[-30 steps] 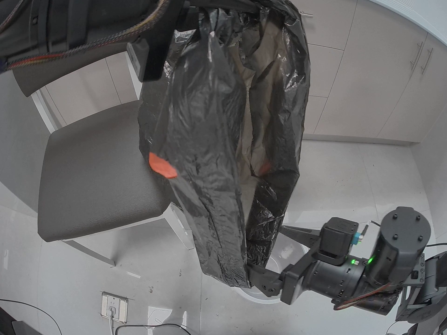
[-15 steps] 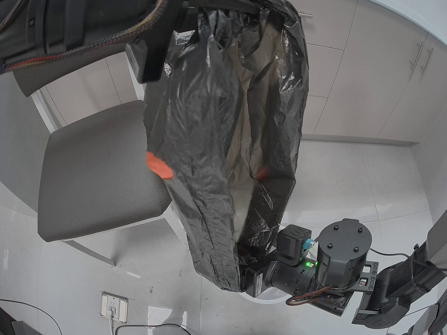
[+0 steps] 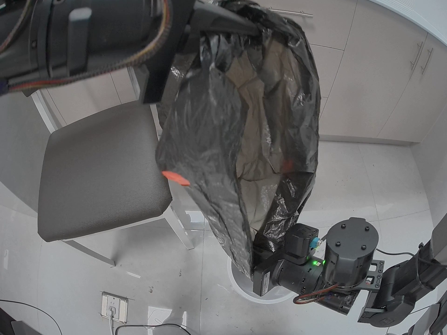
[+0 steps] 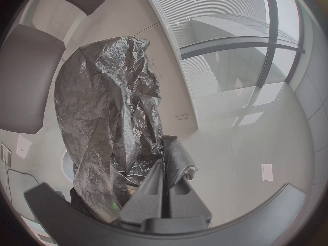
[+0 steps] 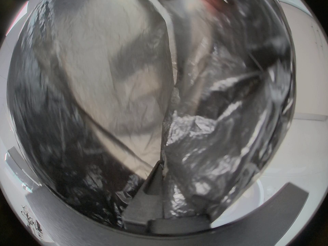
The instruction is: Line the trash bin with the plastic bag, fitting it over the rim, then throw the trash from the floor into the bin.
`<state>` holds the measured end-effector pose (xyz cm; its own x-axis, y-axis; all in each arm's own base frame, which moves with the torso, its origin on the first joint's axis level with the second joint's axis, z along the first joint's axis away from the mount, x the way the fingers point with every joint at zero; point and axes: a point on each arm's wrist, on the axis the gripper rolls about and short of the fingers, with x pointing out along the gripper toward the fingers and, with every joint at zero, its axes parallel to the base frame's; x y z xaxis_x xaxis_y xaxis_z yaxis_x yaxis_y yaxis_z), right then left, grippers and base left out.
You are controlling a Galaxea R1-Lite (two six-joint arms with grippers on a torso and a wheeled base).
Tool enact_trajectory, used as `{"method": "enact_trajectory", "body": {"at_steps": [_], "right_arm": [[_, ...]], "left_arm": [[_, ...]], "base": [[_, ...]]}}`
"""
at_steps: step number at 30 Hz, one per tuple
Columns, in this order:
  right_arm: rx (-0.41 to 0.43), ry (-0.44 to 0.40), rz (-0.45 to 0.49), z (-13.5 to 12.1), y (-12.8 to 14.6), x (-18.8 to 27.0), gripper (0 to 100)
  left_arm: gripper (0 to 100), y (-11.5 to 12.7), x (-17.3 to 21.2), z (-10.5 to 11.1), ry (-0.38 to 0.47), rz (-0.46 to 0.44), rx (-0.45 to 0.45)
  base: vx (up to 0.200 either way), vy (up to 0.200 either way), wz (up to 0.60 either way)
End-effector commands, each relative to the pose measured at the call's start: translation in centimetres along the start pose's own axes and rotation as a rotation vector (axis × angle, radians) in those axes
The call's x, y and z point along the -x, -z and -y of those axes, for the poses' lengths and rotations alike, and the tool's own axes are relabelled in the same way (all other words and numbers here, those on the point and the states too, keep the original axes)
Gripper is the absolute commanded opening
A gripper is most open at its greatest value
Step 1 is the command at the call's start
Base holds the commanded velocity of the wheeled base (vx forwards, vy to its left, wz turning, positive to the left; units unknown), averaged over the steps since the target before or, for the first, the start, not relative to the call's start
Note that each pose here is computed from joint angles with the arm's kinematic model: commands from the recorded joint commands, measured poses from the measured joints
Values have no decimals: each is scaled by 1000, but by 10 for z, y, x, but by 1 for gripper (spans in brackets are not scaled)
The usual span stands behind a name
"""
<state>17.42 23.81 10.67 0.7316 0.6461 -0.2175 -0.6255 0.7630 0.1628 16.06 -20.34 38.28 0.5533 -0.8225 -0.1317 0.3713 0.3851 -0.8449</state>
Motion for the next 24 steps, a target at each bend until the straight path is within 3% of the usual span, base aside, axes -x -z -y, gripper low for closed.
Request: {"method": "enact_trajectory", "body": {"at_steps": [1, 7, 11, 18, 24], "right_arm": [[17, 29, 26, 10, -8, 18, 0], [15, 77, 97, 28, -28, 31, 0], [74, 122, 131, 39, -44, 46, 0], [224, 148, -84, 44, -38, 69, 0], [261, 22, -282, 42, -35, 80, 0]], "left_arm": [[0, 7, -4, -23, -58, -15, -11], [0, 18, -14, -59, -56, 19, -77], [0, 31, -13, -78, -60, 15, -121], [0, 52, -18, -117, -59, -24, -121], [0, 62, -13, -160, 73, -180, -91]], "base": [[0, 0, 0], [0, 0, 0], [0, 0, 0], [0, 0, 0], [0, 0, 0]]}}
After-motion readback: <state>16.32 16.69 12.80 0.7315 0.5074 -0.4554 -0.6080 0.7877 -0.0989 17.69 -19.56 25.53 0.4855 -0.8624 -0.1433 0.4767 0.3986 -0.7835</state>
